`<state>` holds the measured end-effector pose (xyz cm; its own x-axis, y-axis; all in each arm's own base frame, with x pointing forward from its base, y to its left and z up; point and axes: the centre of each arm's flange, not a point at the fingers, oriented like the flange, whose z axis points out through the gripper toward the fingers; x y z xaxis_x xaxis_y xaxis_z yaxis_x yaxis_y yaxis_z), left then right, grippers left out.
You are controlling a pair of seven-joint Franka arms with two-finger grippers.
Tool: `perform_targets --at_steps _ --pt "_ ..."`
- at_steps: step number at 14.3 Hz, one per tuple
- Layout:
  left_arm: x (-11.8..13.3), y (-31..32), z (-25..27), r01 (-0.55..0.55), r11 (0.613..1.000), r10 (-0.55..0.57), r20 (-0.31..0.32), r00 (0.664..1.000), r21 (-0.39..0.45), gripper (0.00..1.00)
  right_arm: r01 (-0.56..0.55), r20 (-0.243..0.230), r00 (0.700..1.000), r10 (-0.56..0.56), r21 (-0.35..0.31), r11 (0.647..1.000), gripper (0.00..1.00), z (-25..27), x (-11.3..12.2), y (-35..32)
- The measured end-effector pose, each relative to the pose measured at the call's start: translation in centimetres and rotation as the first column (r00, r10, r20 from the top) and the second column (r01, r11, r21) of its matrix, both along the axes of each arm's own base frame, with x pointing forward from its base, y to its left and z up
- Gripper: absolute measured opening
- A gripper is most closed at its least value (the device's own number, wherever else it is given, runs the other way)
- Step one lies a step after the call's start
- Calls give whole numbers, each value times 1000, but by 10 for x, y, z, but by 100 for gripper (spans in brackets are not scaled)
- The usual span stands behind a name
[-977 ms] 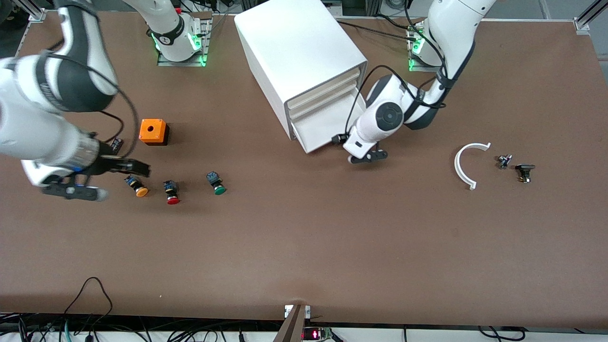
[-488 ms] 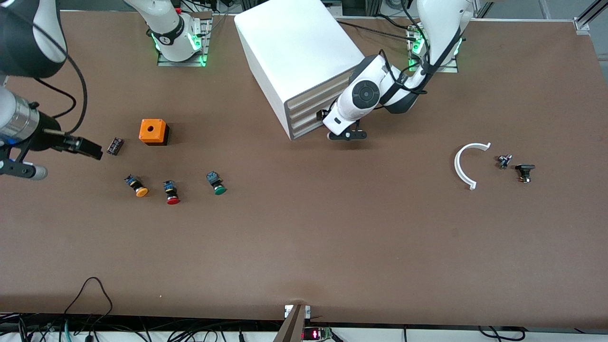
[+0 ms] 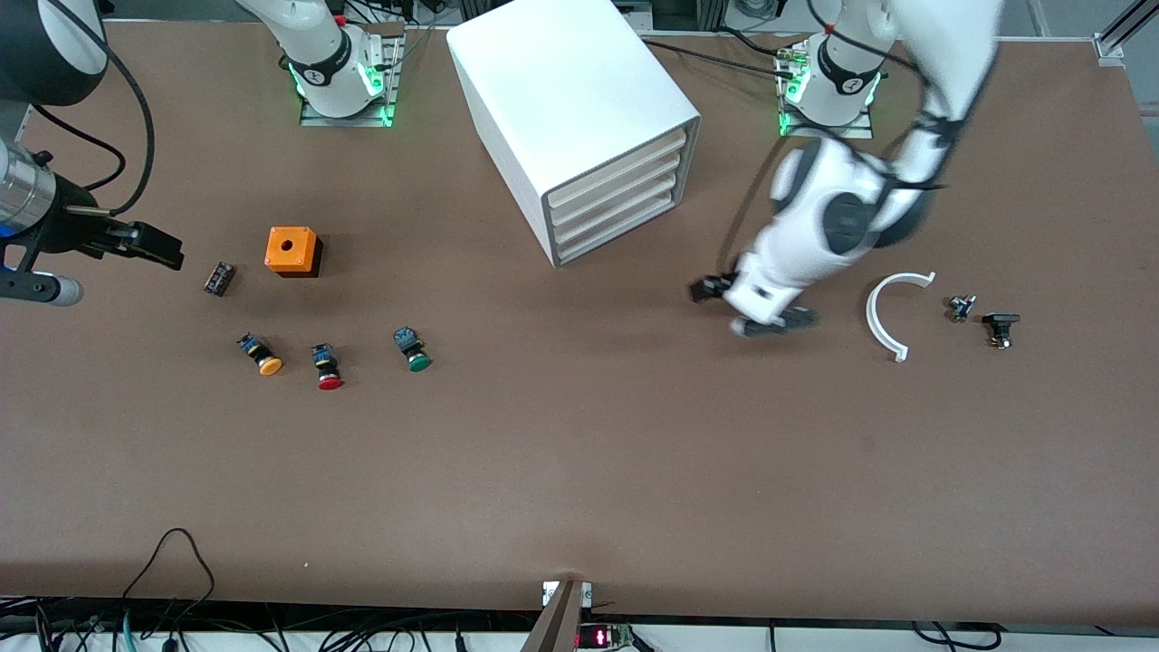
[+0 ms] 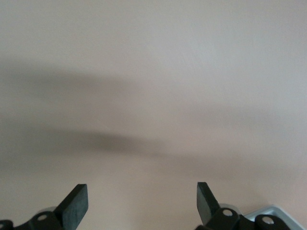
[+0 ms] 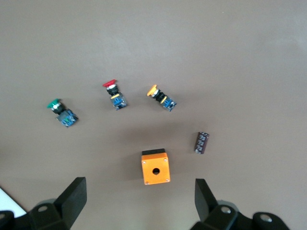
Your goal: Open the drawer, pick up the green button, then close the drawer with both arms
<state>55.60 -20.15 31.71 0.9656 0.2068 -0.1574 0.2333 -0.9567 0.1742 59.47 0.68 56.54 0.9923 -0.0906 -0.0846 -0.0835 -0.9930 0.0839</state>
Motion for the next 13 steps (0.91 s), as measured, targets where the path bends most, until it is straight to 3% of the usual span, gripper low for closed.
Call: perform_targets --at_steps 1,3,7,9,13 --pt "11 35 31 23 1000 -23 12 1000 5 100 -25 10 1000 25 3 1000 100 -2 -1 -6" --pt "10 91 101 106 993 -108 46 993 53 100 -51 47 998 51 7 999 100 -6 -5 -10" --pt "-40 140 218 134 981 -140 36 989 139 100 -119 59 991 118 16 993 100 -9 -26 -26" --pt "-49 148 247 130 978 -140 46 989 164 100 -105 60 993 104 17 994 100 -8 -30 -38" --pt "-44 150 244 136 973 -145 37 989 186 100 -70 65 996 69 16 997 100 -7 -30 -40"
